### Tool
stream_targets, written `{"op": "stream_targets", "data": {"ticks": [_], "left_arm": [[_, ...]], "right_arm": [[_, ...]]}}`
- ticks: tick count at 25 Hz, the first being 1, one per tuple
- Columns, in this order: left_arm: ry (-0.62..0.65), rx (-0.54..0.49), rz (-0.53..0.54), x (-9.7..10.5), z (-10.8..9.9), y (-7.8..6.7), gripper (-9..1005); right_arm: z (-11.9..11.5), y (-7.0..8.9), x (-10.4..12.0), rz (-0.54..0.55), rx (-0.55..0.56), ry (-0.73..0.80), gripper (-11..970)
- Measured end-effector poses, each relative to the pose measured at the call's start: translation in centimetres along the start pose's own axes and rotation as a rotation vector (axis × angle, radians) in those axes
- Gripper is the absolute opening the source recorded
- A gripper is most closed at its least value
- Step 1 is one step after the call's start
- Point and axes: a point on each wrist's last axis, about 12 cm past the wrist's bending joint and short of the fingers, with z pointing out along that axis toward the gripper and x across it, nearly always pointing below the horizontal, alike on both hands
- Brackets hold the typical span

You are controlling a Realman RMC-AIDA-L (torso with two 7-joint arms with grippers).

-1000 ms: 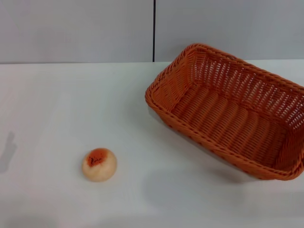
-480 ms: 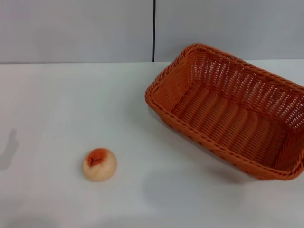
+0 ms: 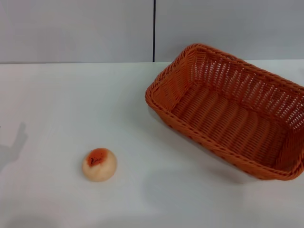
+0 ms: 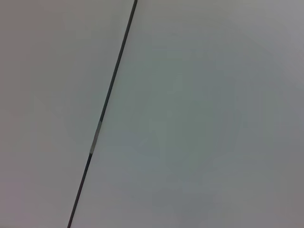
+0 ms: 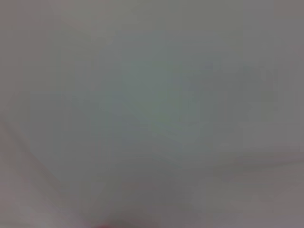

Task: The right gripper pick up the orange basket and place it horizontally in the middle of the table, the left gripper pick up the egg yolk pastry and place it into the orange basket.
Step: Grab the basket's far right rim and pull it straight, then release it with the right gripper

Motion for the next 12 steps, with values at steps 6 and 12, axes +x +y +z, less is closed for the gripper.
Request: {"op": "stream_targets", "data": {"ticks": [6, 12], "left_arm": [[0.002, -0.004, 0.003, 0.0, -0.3, 0.1, 802], [0.009, -0.022, 0.002, 0.1, -1.2, 0.3, 800]], "right_arm": [[3.9, 1.7, -3.7, 0.005, -0.071, 0.309, 680], [8.5, 3.2, -3.6, -0.041, -0.061, 0.555, 670]]}}
